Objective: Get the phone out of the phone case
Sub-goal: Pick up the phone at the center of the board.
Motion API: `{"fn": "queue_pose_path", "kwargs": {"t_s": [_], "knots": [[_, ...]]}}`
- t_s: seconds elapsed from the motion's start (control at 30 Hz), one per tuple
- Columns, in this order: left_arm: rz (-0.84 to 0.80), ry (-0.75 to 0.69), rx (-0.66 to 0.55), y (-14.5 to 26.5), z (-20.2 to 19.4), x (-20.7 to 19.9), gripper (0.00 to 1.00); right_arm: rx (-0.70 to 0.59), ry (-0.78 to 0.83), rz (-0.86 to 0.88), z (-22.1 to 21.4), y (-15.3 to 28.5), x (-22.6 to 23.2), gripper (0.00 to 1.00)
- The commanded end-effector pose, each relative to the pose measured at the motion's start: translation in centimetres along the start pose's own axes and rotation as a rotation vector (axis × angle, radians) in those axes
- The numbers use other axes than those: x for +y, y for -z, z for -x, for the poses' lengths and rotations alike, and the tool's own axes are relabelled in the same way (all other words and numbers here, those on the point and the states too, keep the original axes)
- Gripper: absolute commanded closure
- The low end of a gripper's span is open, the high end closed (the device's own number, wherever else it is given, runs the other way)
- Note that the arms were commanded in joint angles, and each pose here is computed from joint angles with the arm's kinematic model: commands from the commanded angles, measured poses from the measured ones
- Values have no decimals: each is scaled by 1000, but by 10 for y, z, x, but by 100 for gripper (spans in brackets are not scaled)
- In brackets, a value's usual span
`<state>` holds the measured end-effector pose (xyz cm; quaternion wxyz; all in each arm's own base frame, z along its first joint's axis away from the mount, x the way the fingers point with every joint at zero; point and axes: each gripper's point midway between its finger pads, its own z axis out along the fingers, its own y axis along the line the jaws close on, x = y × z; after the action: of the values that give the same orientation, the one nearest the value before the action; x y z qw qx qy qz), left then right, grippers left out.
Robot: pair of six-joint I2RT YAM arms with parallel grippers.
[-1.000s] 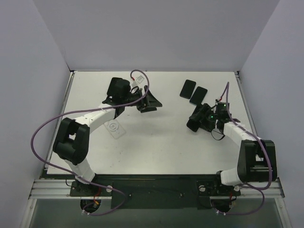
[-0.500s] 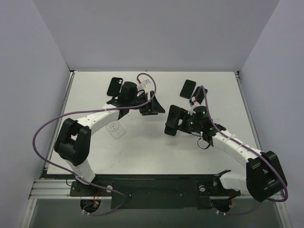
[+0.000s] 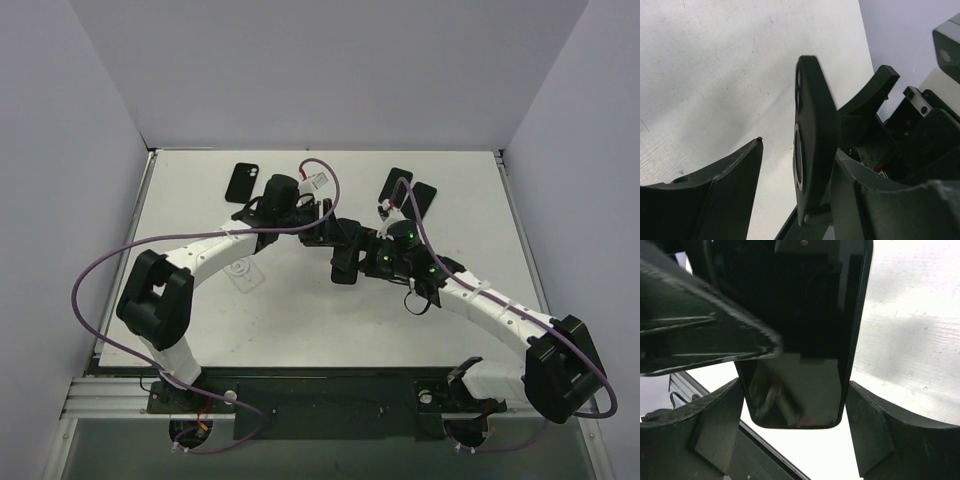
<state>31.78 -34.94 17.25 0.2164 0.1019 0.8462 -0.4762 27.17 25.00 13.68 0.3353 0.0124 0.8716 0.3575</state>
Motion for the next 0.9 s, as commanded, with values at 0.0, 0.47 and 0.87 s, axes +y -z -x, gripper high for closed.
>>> {"fn": "queue_pose_path", "kwargs": {"t_s": [0.0,0.47,0.87], "knots": [[12,-81,-27,0,14,-11,42,-79,90,73,25,4,43,100],[-197,-185,-30,27,18,-73,100,149,224,-1,-10,37,35,31],[-381,-147,-145,100,16,-116,100,226,157,497,-40,82,83,35]]}}
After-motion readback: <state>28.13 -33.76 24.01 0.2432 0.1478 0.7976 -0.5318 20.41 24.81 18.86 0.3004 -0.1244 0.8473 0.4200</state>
